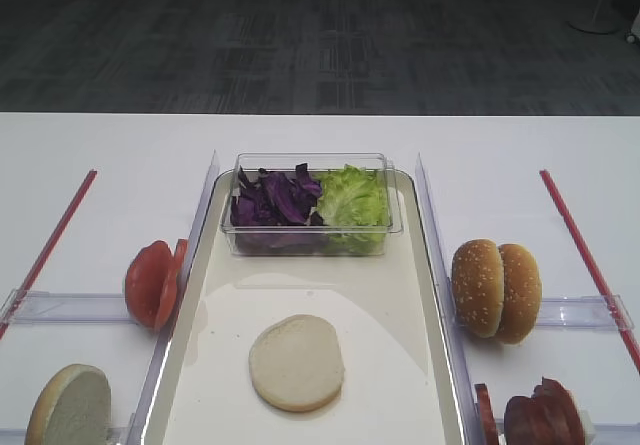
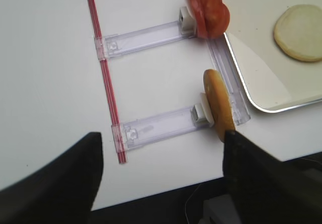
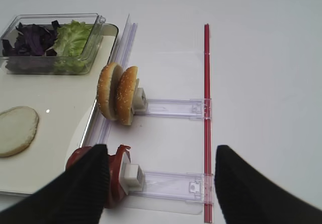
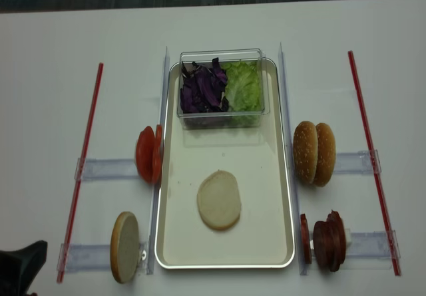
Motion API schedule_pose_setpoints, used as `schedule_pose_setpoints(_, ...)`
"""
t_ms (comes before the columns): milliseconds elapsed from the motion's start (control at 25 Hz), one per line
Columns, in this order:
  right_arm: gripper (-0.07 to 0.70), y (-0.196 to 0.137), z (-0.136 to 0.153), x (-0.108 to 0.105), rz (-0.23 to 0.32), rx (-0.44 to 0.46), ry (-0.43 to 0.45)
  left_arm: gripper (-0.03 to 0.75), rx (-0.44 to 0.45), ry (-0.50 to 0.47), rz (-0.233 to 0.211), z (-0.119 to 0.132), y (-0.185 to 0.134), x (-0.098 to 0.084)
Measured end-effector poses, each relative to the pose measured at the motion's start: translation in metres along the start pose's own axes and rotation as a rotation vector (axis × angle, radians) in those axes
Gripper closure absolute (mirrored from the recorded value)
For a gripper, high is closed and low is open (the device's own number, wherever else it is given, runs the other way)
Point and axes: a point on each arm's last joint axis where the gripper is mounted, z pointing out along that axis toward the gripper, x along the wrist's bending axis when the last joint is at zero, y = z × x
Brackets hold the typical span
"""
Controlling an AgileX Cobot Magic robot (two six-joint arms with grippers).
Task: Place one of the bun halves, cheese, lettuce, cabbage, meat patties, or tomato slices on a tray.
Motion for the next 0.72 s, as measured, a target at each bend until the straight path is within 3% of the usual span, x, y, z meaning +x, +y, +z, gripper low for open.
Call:
schedule_pose_setpoints(400, 0.15, 0.0, 0.0, 0.0, 0.0, 0.0, 0.0, 0.24, -0.063, 0.013, -0.016, 0.01, -0.039, -0.002)
schedule_pose_setpoints(720, 0.15, 0.0, 0.0, 0.0, 0.0, 0.0, 0.0, 0.24, -0.146, 0.019, -0.02, 0.008, -0.049, -0.003)
